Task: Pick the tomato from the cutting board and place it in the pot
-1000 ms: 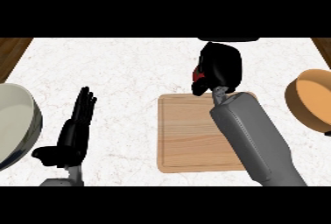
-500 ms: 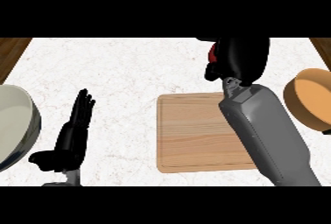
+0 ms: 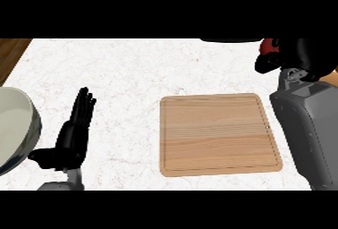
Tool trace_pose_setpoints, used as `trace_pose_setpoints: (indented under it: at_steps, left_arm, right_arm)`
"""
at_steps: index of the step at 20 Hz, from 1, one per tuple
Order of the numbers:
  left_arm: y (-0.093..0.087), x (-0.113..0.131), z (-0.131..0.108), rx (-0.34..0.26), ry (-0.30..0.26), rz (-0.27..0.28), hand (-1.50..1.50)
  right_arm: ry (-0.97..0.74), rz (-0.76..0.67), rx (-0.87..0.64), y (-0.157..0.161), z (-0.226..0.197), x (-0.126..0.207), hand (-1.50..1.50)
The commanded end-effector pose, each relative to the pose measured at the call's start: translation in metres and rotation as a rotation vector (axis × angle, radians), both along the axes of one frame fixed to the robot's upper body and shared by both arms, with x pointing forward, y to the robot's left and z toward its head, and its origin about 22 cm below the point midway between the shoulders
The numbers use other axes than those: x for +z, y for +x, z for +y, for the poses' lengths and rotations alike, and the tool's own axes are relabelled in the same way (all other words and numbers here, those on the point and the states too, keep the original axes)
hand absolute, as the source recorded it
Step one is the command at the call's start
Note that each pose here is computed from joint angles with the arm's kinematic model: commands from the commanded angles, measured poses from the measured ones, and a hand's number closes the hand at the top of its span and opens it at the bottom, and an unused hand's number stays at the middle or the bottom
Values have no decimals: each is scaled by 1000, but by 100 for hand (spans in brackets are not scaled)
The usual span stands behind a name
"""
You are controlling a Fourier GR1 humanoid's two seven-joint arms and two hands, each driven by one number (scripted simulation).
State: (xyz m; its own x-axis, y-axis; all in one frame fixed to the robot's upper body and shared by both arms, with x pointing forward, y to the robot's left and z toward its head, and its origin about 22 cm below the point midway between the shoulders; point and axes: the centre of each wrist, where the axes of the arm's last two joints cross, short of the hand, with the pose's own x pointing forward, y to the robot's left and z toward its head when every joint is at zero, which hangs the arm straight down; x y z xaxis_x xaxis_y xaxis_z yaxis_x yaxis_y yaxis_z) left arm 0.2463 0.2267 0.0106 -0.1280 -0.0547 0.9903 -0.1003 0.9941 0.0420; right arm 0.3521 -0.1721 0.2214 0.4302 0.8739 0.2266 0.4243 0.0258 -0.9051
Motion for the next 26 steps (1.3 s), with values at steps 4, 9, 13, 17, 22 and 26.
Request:
trace_pose_setpoints:
  at_steps: [4, 9, 13, 17, 22, 26]
  left_arm:
    - [-11, -17, 2, -28, 2, 7, 0]
    - [-14, -5, -11, 2, 4, -6, 0]
    - [-4, 8, -19, -7, -3, -2, 0]
    - [-3, 0, 9, -6, -6, 5, 0]
    - [4, -2, -1, -8, 13, 1, 0]
    - [-6, -5, 1, -9, 8, -14, 0]
  right_arm:
    - [10, 1, -84, -5, -81, 3, 150]
    - [6, 21, -122, -10, -138, -13, 150]
    - [57, 31, -132, 9, -171, -31, 150]
    - [134, 114, -124, 13, -212, -44, 150]
    - [173, 210, -131, 10, -240, -70, 150]
    - [294, 266, -194, -5, -275, -104, 150]
